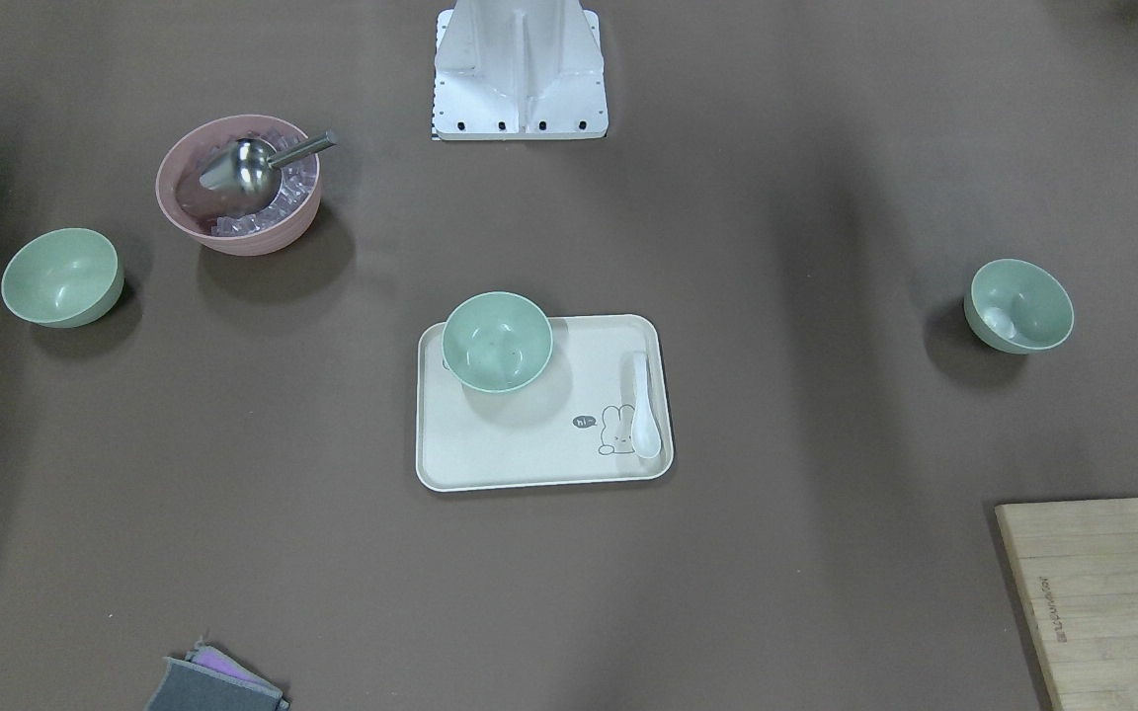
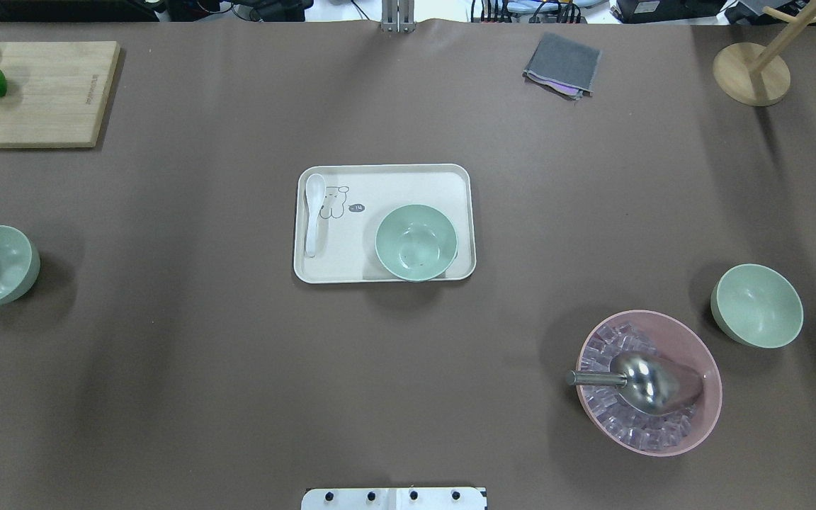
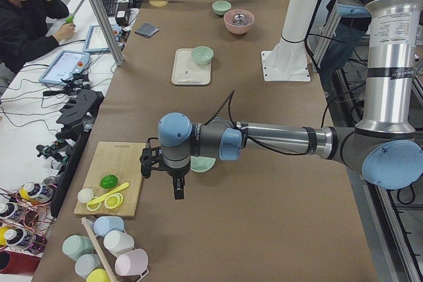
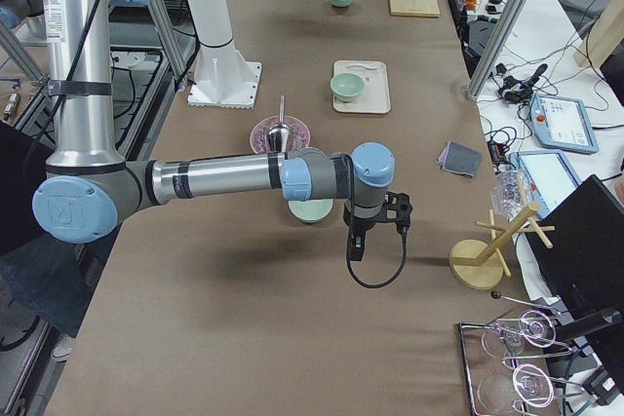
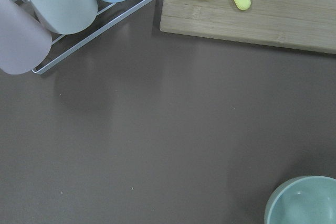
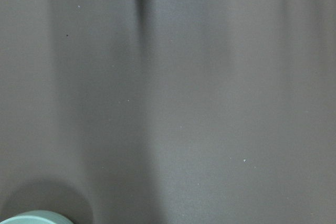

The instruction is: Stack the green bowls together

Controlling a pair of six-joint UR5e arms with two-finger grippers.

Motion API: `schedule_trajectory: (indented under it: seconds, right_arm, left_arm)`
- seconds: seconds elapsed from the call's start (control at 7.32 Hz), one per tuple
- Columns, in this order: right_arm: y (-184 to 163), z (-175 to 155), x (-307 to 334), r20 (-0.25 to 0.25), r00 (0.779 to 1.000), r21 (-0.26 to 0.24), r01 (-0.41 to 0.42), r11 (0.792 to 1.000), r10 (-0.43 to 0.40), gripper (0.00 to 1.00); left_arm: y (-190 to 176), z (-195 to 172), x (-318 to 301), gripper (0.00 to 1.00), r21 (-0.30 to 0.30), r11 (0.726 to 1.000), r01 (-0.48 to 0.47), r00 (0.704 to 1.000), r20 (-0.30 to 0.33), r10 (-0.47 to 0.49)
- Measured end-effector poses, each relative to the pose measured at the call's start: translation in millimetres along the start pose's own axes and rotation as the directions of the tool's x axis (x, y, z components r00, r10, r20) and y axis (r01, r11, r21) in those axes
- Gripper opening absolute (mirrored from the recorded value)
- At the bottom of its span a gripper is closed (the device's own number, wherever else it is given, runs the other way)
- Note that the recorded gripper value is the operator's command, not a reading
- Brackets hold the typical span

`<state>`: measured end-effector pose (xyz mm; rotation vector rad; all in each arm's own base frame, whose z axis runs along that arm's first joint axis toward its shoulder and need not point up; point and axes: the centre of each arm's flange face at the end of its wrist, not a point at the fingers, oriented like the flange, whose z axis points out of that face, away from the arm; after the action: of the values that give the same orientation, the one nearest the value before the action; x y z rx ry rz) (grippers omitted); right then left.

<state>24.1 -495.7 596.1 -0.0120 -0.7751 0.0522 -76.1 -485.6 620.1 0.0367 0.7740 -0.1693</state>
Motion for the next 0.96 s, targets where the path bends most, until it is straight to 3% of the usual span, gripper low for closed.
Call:
schedule_trajectory:
  seconds: [0.96]
  right_arm:
    - [-3.0,-5.5,-3.2,0.018,1.0,0.009,-0.001,1.0,0.001,1.0]
  left_arm:
    - [7.7,0.5,-1.5,0.98,-0.001,1.0,0.005,1.0,0.022,-0.005]
